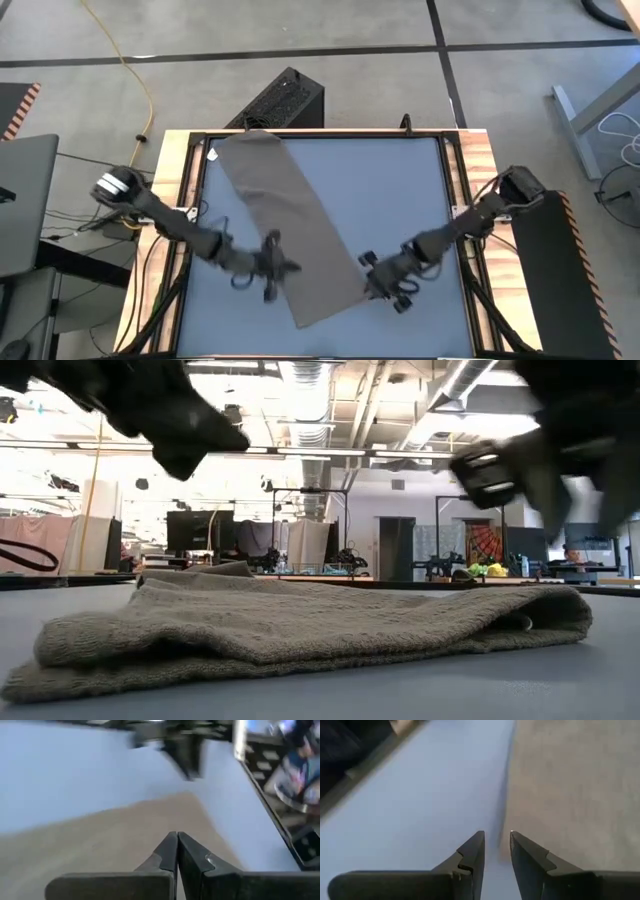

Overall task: Roll towel into tight, uniform cylinder
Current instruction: Roll the gray towel

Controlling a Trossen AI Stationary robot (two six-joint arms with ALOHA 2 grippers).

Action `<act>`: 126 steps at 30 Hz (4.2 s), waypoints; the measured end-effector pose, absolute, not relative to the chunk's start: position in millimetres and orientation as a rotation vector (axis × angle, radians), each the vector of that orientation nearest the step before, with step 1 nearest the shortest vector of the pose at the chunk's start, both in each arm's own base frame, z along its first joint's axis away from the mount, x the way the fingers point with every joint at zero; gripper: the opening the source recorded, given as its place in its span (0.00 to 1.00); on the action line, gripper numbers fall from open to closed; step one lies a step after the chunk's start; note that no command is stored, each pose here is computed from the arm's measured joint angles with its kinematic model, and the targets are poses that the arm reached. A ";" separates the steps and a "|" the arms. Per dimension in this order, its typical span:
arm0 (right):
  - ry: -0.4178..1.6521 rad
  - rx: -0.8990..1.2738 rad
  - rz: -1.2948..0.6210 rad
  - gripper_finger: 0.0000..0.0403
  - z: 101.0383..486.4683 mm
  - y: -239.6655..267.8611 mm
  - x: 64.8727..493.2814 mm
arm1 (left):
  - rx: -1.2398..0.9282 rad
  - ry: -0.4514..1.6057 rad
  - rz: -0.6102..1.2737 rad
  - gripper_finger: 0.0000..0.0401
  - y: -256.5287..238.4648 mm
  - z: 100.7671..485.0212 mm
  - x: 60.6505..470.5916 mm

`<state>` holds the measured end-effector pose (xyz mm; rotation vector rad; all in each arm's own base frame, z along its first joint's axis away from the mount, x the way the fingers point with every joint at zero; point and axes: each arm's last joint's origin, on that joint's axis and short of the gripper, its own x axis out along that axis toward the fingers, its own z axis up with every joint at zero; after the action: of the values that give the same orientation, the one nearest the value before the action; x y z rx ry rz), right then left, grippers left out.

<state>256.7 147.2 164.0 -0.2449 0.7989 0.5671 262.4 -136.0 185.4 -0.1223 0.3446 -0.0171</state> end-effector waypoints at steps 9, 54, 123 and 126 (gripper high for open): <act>0.805 -0.686 0.593 0.29 156.6 173.3 228.0 | 0.263 0.611 -0.107 0.01 -231.0 168.7 331.5; 0.725 -0.742 0.428 0.21 120.4 194.8 242.1 | 0.145 1.192 0.024 0.06 -290.5 129.1 331.7; 1.100 0.588 0.348 0.03 123.0 150.1 274.3 | -1.010 0.902 -0.099 0.06 -264.8 141.4 284.6; 1.112 0.586 0.340 0.03 121.7 149.5 273.0 | -1.008 0.961 -0.057 0.10 -262.9 137.1 281.3</act>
<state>273.0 149.5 121.7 0.5862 1.1124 0.3400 281.3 -262.9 137.1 -1.0077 0.9605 -0.0574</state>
